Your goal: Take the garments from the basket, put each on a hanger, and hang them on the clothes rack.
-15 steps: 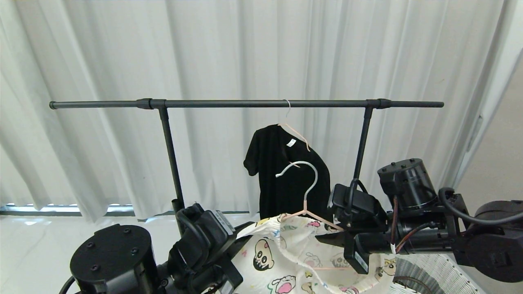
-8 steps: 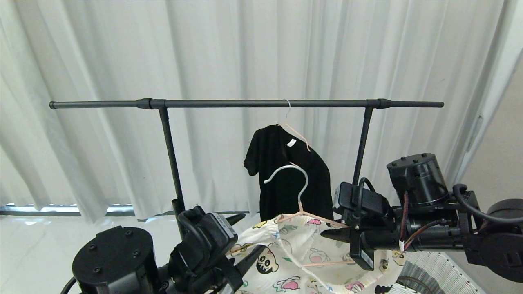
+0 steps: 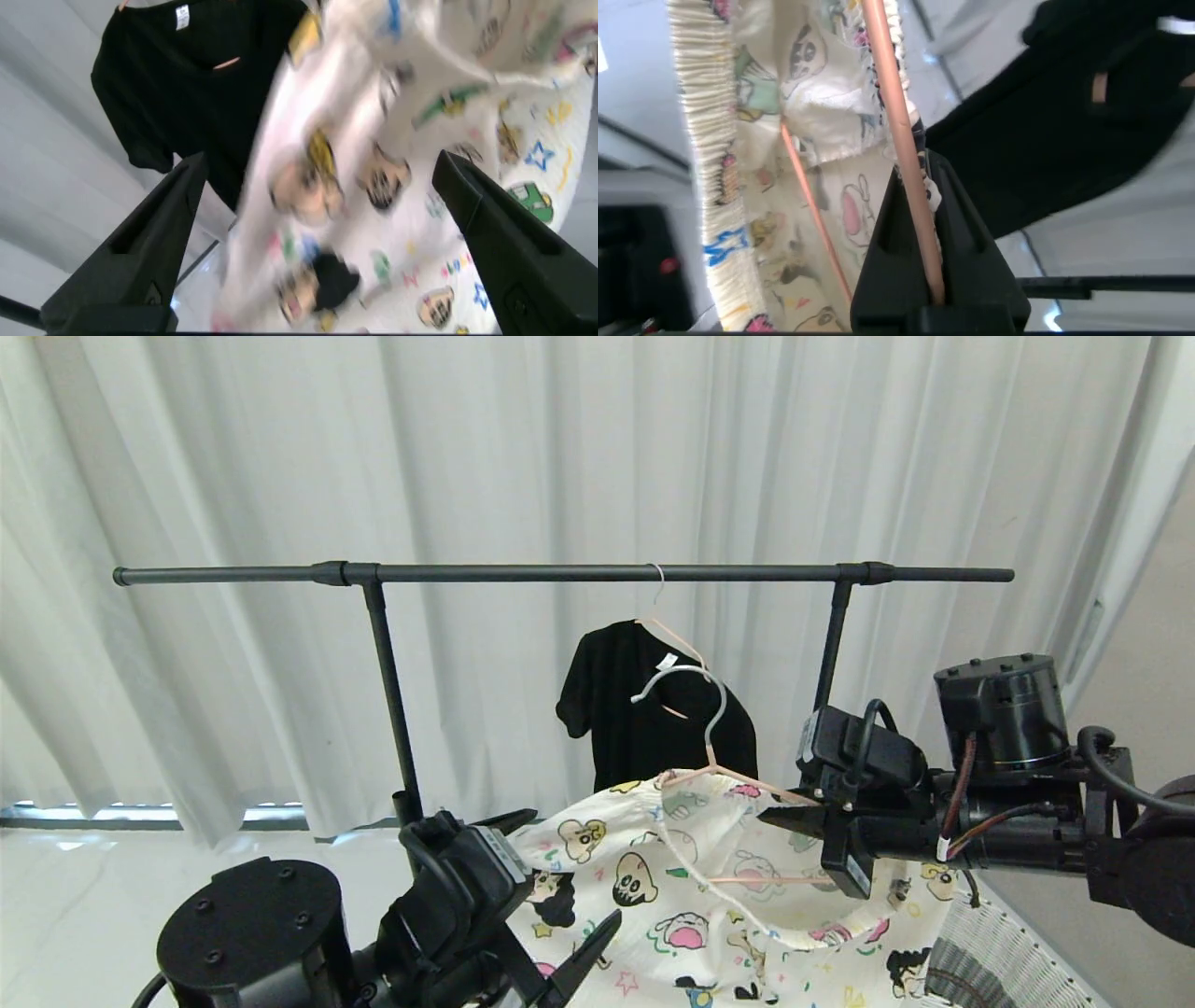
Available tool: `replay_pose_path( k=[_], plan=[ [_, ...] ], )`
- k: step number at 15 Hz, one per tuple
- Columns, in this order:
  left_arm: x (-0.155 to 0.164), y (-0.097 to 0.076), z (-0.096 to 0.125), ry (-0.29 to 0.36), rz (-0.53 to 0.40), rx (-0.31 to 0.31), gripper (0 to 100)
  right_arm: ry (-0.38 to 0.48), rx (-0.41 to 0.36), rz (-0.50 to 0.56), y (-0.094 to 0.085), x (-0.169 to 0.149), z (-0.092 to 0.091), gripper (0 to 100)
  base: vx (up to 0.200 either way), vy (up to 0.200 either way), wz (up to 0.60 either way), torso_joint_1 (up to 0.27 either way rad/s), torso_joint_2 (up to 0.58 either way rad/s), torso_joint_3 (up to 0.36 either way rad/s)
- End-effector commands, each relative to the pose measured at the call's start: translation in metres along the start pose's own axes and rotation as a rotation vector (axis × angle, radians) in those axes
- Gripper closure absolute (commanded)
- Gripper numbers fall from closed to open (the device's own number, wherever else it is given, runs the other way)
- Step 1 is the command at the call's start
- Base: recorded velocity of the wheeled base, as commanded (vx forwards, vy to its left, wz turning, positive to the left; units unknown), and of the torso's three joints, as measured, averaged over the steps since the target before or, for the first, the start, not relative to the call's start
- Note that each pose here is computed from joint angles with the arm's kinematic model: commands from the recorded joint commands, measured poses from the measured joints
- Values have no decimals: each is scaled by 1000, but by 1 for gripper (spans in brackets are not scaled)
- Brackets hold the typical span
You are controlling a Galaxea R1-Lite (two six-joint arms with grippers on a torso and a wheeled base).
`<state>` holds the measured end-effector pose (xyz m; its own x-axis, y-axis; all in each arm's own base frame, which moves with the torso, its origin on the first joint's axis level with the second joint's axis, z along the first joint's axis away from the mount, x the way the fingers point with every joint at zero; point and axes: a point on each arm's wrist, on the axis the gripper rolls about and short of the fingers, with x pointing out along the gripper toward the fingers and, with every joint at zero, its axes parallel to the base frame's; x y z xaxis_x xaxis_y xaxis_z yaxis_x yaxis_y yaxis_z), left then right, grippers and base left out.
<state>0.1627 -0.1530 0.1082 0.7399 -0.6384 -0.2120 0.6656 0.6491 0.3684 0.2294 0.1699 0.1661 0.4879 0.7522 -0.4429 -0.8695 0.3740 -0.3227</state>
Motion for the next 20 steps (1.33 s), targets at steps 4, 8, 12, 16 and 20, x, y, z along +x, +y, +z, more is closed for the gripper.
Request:
replay_pose_path(
  k=[4,8,12,16,20],
  plan=[
    [-16,36,-36,165,183,-62,0,-59,-8,-57,-8,-28,7,100,0,0,0,0,0,0],
    [-11,38,-49,225,184,-136,0,-107,-27,-53,-3,-44,14,100,0,0,0,0,0,0],
    [-8,36,-52,209,107,-185,0,-134,-37,-57,-1,-53,18,100,0,0,0,0,0,0],
    [-8,37,-51,204,107,-186,100,-136,-40,-60,-1,-54,18,100,0,0,0,0,0,0],
    [-11,57,-74,308,230,-231,100,-117,-27,-70,1,-58,11,100,0,0,0,0,0,0]
  ],
)
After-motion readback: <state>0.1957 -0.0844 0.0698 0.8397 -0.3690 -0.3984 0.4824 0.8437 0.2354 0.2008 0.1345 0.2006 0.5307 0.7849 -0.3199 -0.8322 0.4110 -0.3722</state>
